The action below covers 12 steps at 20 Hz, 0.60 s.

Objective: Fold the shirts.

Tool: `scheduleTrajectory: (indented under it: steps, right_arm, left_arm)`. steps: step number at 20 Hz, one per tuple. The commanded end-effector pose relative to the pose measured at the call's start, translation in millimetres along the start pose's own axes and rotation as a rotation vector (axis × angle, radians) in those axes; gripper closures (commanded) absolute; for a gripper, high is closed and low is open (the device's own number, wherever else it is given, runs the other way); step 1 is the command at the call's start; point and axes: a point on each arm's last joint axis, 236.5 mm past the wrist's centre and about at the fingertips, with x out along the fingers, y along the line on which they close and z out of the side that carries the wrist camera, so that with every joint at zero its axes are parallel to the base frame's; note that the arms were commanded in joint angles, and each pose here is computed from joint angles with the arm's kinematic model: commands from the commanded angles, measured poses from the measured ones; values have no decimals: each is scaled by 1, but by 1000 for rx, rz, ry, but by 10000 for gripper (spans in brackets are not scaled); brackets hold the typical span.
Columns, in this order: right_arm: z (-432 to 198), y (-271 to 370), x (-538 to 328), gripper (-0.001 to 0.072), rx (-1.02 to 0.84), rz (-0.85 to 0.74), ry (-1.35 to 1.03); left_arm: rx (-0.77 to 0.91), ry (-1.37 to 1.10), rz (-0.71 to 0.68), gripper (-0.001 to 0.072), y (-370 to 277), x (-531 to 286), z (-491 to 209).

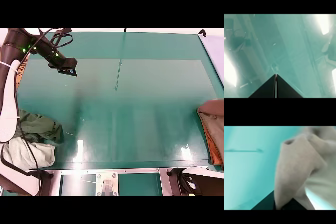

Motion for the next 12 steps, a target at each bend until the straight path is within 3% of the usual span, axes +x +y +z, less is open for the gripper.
scheduleTrajectory:
  steps: [1,7,8,10,12]
  right_arm:
    - [-19,-71,-17,694,135,-269,39]
    - [-85,-157,19,692,262,-545,274]
    - [-101,-175,23,586,297,-610,320]
    - [-122,-200,26,146,314,-713,395]
    - [-124,-202,30,133,348,-723,400]
  left_arm:
    - [1,1,-3,684,-1,0,0]
    - [0,14,-8,684,-2,0,-3]
    - [0,14,-7,684,-2,0,-3]
    - [0,15,-8,684,-2,0,-4]
    - [0,20,-8,684,-2,0,-5]
